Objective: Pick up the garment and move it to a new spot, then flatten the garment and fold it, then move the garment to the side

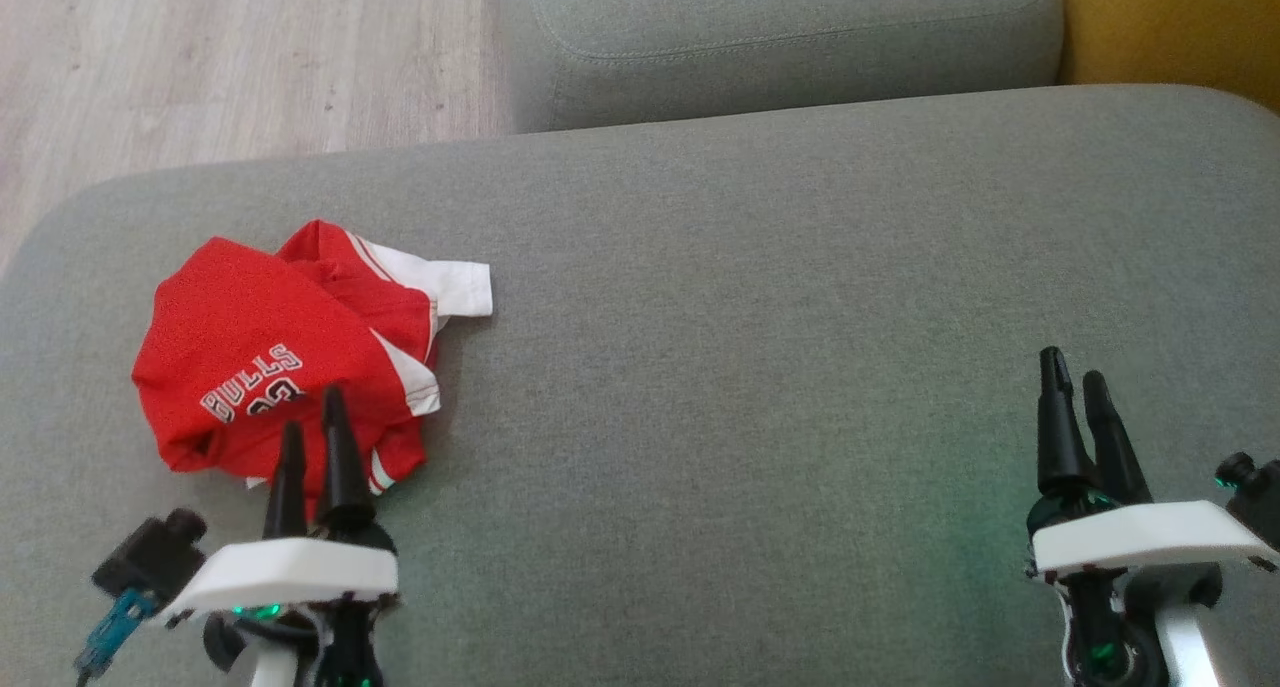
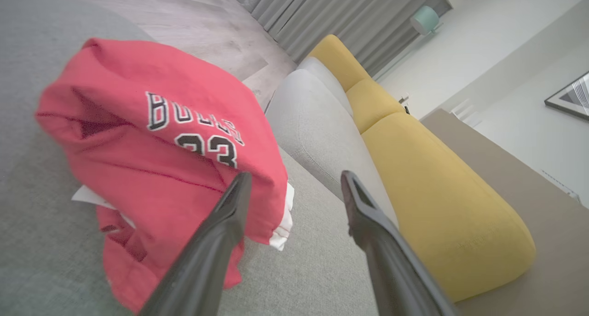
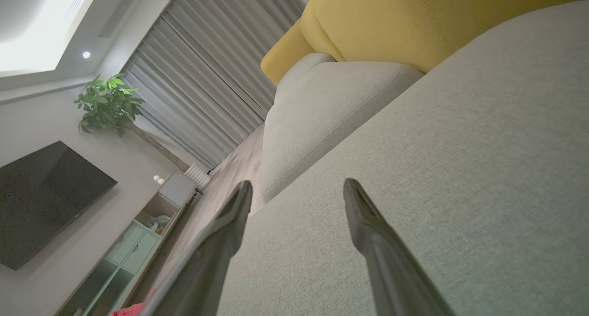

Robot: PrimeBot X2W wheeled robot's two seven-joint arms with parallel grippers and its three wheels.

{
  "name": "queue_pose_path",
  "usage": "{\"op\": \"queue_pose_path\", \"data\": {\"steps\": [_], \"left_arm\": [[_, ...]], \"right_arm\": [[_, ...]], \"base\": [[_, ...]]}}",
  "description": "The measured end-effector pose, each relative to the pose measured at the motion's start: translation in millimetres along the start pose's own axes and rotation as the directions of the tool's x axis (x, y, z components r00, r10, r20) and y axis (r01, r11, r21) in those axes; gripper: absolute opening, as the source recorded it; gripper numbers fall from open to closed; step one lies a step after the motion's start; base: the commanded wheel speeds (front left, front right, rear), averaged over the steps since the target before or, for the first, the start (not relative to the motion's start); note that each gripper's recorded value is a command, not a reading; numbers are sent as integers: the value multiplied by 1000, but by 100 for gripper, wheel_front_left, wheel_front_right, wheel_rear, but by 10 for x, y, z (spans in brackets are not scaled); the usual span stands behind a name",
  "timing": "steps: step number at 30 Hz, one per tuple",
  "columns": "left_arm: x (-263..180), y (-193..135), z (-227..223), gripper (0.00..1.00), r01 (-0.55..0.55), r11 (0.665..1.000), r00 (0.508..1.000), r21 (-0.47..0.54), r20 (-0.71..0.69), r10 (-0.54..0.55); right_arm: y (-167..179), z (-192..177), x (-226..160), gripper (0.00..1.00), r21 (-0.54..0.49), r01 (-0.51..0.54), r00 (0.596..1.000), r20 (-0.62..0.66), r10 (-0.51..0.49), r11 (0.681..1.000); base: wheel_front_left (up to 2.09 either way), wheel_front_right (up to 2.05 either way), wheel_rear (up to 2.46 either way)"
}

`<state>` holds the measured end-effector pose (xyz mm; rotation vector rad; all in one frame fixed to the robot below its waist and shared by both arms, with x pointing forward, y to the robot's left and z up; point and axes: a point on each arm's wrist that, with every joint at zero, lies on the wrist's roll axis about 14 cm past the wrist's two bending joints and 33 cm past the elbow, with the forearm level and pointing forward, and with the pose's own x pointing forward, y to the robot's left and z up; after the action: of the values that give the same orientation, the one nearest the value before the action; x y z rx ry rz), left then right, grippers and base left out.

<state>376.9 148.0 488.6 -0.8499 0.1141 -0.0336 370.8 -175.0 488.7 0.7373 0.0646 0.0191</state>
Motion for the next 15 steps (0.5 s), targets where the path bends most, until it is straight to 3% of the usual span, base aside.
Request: {"op": "queue_pose_path", "data": {"steps": [7, 15], "left_arm": [[28, -161, -66, 100, 50, 989, 999, 141, -17, -48], [50, -260, -206, 100, 92, 947, 995, 309, -65, -76]], "right_arm": [[44, 3, 15, 100, -110, -16, 1000, 6, 17, 994], [77, -15, 17, 100, -233, -32, 999, 2, 33, 972]], "base": [[0, 0, 0], [0, 0, 0]]}}
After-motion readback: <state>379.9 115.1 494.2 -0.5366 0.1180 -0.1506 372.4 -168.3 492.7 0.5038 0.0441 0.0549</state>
